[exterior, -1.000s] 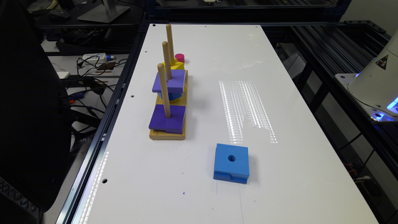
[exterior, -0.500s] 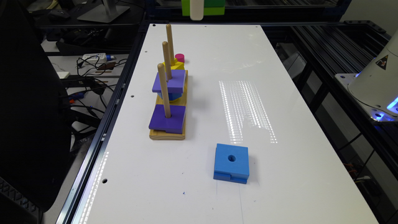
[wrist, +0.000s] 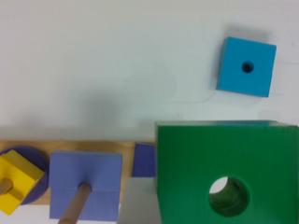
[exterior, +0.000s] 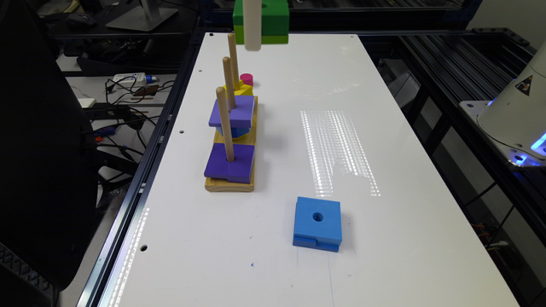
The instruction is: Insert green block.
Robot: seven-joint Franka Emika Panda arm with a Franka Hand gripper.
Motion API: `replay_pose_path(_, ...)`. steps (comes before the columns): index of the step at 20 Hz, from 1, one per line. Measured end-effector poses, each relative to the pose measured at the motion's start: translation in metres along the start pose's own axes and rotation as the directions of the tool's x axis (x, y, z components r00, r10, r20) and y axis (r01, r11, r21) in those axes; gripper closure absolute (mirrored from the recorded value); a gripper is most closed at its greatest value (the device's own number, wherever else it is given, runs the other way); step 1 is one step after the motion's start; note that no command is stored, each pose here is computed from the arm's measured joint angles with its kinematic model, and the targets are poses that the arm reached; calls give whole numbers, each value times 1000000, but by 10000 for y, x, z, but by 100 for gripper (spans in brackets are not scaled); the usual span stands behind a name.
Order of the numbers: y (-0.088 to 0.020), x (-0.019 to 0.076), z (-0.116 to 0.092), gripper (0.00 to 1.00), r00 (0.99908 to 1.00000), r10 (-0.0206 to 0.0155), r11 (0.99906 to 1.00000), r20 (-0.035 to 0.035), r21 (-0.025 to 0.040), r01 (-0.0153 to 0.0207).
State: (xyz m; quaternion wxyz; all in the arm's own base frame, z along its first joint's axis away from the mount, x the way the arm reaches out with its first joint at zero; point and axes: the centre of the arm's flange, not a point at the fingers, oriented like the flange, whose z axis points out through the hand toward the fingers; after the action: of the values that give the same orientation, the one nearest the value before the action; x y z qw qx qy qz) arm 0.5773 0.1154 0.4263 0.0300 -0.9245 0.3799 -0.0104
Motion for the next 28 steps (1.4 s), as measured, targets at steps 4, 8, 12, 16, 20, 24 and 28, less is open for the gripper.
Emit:
replay_pose_path(4,-22,58,109,100,999996,587,999988,-2704,4843,-574)
replay_pose_path(8,-34,110,203,100,999982,489,999950,-5944,9996,-430)
replay_pose_path(12,-52,162,288,100,999959,105,999920,-9048,12653,9)
replay_pose_path(16,-96,214,342,100,999964,-1003,999916,-8409,12927,1112)
replay_pose_path(20,-133,261,391,100,999985,-451,999927,-5378,12076,516)
replay_pose_path(24,-145,282,421,100,999993,-450,999946,-3616,10397,488)
replay_pose_path(28,-145,286,427,100,999993,-602,999954,-3750,9583,638)
